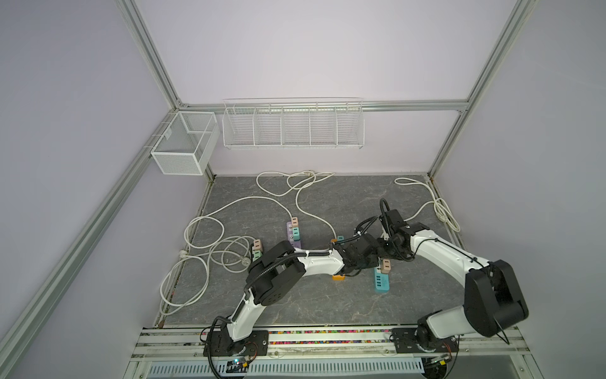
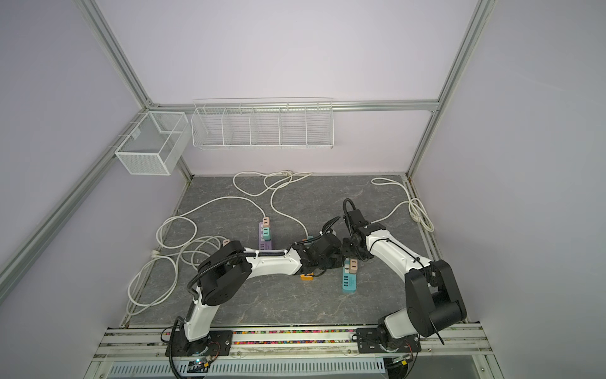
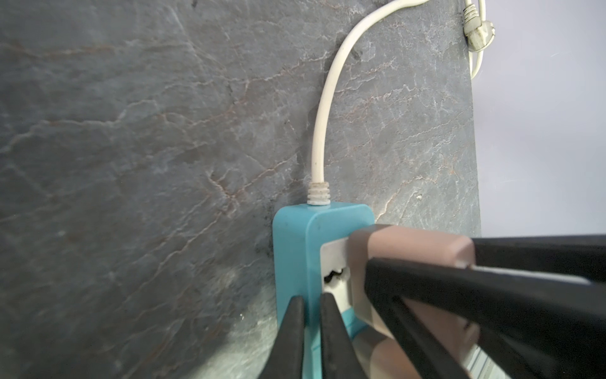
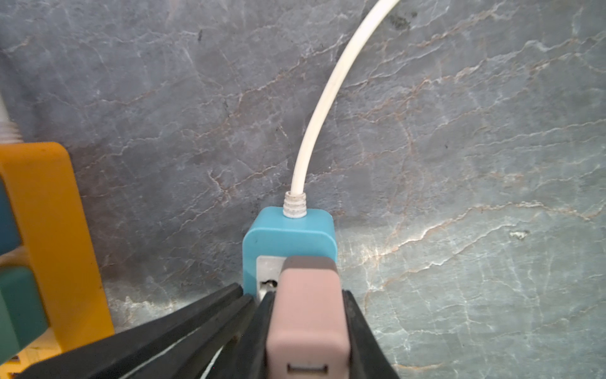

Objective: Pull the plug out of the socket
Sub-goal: 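Pull the pink plug up out of the socket with the right gripper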

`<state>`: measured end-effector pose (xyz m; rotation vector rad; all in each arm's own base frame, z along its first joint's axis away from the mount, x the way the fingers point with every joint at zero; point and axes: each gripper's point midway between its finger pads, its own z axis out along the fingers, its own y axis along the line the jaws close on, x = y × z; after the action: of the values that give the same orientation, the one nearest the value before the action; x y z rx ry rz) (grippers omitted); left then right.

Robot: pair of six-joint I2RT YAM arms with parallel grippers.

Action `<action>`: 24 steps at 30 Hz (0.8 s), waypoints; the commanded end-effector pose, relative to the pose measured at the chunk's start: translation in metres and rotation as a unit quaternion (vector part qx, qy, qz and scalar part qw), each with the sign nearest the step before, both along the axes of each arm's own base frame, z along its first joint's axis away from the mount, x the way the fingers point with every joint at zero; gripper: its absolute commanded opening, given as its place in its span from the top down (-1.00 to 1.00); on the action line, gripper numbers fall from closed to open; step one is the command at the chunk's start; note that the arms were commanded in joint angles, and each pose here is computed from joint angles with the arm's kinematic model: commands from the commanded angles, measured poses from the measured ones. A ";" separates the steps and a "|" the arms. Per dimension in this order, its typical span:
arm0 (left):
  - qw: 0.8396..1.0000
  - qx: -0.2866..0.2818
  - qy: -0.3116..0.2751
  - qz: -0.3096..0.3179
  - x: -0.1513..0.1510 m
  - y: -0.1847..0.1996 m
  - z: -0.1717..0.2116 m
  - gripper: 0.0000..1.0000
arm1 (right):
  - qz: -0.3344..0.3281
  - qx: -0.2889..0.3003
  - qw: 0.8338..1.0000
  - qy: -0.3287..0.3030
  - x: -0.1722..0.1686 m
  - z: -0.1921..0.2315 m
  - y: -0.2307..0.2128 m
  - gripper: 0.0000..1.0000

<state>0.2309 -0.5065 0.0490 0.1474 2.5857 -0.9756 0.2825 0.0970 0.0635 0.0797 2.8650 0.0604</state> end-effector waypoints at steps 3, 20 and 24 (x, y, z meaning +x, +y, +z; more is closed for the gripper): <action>0.993 0.104 0.060 -0.009 -0.028 0.034 -0.075 0.76 | -0.006 0.002 1.000 -0.027 0.010 0.015 -0.001 0.60; 0.992 0.111 0.053 -0.009 -0.028 0.034 -0.075 0.76 | -0.023 -0.016 0.999 -0.032 0.010 0.019 -0.018 0.71; 0.992 0.110 0.058 -0.013 -0.029 0.030 -0.077 0.77 | -0.029 0.005 0.999 -0.041 0.012 0.025 -0.012 0.76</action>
<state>0.2309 -0.5114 0.0488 0.1514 2.5805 -0.9815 0.2853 0.0891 0.0737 0.1233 2.8443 0.0637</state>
